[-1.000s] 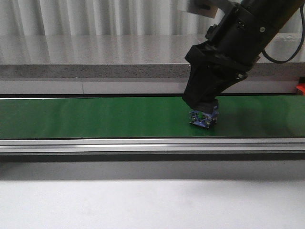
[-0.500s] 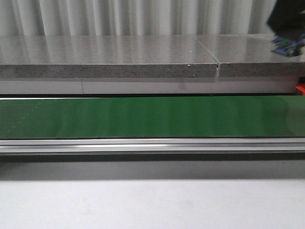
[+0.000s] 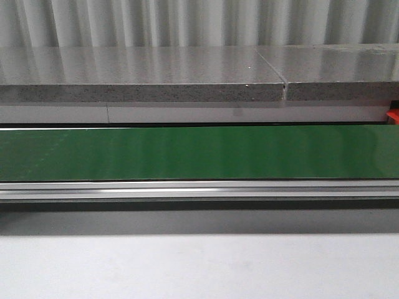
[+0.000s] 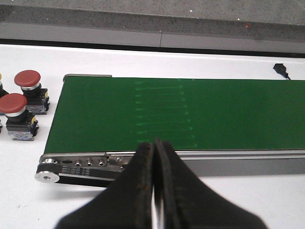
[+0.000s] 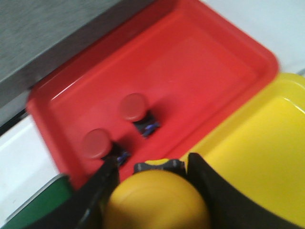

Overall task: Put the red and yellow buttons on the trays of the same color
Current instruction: 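Carry the yellow button to the yellow tray and release it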

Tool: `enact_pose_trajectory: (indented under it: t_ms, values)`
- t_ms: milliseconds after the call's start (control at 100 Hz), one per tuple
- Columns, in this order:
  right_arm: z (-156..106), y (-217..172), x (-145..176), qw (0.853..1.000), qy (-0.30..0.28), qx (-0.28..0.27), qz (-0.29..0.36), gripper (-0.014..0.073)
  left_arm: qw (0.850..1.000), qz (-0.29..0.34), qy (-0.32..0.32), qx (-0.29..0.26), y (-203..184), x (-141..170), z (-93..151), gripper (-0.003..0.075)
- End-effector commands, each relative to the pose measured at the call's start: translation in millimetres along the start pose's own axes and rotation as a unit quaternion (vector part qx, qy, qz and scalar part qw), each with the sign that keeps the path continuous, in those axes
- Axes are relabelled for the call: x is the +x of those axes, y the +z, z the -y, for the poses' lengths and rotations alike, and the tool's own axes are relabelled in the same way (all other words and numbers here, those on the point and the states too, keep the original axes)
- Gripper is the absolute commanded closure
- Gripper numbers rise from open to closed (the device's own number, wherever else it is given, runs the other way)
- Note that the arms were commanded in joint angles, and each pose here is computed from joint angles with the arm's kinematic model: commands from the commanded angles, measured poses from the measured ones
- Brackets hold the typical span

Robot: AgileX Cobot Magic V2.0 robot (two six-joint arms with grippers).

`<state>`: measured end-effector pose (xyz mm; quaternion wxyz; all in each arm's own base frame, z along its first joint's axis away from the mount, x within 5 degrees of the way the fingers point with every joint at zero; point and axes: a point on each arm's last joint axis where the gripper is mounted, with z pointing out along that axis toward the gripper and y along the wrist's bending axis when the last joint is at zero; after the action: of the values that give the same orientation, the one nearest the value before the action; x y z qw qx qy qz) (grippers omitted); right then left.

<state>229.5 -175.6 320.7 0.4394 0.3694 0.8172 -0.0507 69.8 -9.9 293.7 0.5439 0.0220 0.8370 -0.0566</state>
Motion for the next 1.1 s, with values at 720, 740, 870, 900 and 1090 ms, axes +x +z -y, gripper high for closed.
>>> enact_pose_trajectory:
  t_ms: [720, 740, 870, 900, 1090]
  values:
    - [55, 90, 46, 0.993, 0.082, 0.077, -0.043, 0.0498, 0.999, 0.043, -0.007, 0.007, -3, -13, 2, 0.0741]
    - [55, 91, 47, 0.993, 0.082, 0.077, -0.045, 0.0498, 0.999, 0.043, -0.007, 0.007, -3, -13, 2, 0.0741]
    - [55, 96, 50, 0.992, 0.082, 0.078, -0.054, 0.0498, 0.999, 0.043, -0.007, 0.007, -3, -13, 2, 0.0741]
    - [54, 98, 52, 0.992, 0.080, 0.077, -0.058, 0.0498, 0.999, 0.043, -0.007, 0.007, -3, -13, 2, 0.0741]
    - [44, 106, 59, 0.992, 0.069, 0.068, -0.075, 0.0495, 0.999, 0.043, -0.007, 0.007, -3, -13, 2, 0.0741]
